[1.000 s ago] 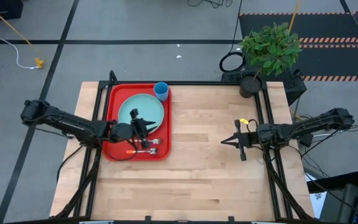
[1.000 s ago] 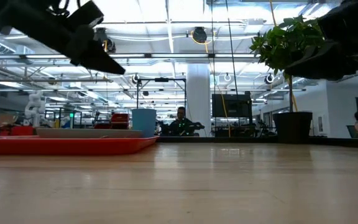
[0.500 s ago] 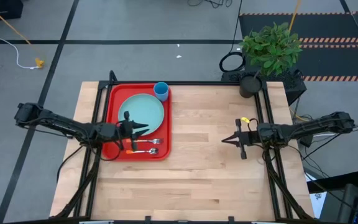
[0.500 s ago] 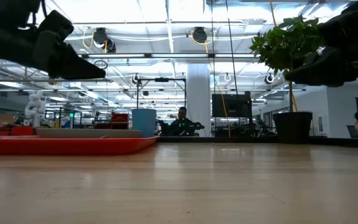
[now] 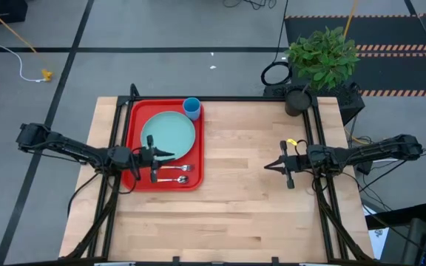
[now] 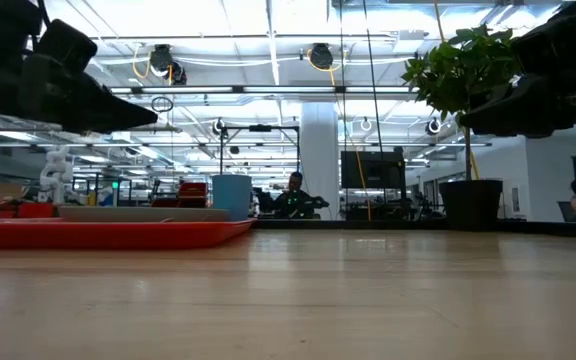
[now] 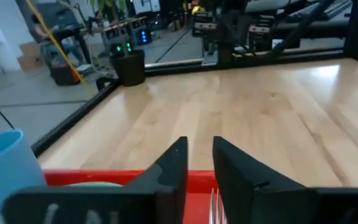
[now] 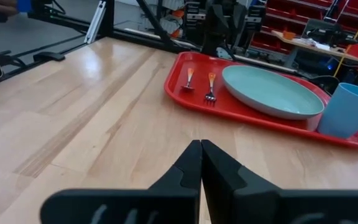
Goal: Pick and place plate/cup/fork/spoon on tray
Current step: Return to Home Position
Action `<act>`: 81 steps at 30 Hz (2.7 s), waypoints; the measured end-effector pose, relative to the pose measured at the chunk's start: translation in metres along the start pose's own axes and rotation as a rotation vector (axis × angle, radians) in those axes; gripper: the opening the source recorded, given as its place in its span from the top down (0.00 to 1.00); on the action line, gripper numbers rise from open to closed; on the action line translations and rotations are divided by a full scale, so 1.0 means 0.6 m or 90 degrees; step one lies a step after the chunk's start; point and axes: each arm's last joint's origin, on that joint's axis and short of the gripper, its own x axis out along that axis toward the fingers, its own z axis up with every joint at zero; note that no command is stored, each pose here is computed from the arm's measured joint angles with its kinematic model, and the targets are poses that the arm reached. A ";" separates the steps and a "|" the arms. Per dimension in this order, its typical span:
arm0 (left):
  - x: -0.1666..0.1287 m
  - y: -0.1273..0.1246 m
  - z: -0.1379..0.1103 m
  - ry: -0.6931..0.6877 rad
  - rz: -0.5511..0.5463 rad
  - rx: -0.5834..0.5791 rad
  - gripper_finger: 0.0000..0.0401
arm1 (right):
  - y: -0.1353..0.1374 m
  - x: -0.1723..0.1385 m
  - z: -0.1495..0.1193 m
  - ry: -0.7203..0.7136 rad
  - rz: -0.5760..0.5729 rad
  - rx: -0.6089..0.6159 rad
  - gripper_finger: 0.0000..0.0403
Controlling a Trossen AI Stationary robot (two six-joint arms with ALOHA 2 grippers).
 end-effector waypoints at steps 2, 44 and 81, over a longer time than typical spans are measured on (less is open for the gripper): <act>-0.001 0.001 0.004 -0.015 0.001 0.013 0.87 | 0.000 0.000 0.000 -0.001 0.000 0.000 1.00; -0.015 0.007 0.015 -0.041 0.012 0.026 0.97 | -0.002 -0.056 0.016 -0.112 -0.027 0.001 1.00; -0.018 0.005 0.013 -0.030 -0.005 0.034 0.99 | -0.014 -0.055 0.011 -0.101 -0.012 -0.011 1.00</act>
